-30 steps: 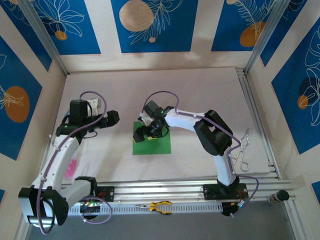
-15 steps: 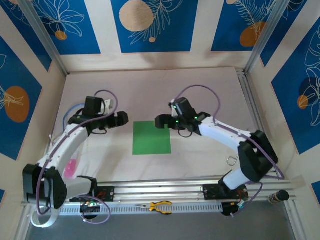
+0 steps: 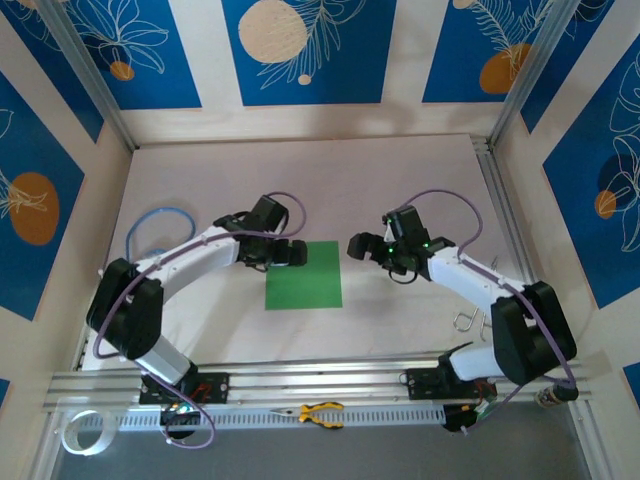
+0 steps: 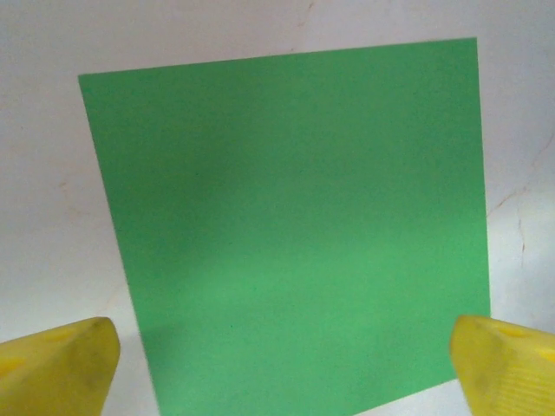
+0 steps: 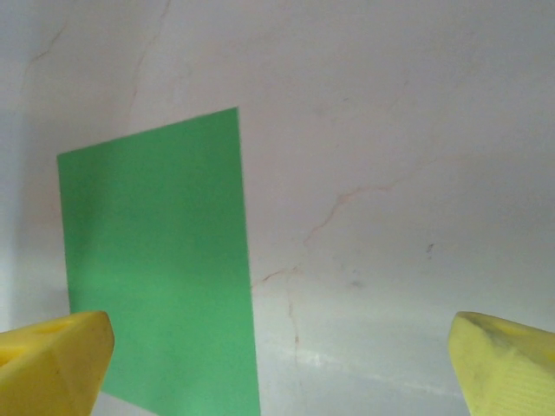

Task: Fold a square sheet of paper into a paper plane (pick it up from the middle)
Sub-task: Move the paper to the center of the table.

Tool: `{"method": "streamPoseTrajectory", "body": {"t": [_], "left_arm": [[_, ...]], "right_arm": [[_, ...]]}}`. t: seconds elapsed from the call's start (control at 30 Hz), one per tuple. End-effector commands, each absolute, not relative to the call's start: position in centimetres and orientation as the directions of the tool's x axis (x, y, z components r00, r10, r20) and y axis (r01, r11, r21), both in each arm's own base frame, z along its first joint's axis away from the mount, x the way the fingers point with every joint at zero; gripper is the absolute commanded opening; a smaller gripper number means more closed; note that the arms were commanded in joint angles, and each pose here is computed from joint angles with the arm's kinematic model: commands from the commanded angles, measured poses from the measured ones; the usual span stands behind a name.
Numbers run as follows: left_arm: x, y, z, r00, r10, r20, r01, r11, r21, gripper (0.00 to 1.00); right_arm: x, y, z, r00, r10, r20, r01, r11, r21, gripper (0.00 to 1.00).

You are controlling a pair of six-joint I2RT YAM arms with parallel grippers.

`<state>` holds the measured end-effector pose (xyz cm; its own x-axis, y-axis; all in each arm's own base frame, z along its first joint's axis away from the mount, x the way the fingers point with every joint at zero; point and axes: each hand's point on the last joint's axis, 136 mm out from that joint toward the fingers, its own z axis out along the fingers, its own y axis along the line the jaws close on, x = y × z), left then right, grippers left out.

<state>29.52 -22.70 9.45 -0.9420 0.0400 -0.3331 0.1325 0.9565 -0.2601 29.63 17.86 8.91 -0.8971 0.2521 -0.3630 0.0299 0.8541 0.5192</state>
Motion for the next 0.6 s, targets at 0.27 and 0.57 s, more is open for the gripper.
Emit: {"method": "streamPoseTrajectory", "body": {"t": [0.27, 0.57], "left_arm": [[28.3, -23.4, 8.0, -0.957, -0.033, -0.289, 0.021, 0.983, -0.183, 0.94], [27.4, -25.9, 6.3, -0.975, 0.044, -0.217, 0.056, 0.997, -0.052, 0.91]], "right_arm": [[28.3, 19.4, 10.3, -0.903, 0.193, -0.383, -0.065, 0.821, 0.568, 0.99], [27.6, 18.4, 8.8, -0.917, 0.227, -0.328, 0.011, 0.836, 0.549, 0.99]]}}
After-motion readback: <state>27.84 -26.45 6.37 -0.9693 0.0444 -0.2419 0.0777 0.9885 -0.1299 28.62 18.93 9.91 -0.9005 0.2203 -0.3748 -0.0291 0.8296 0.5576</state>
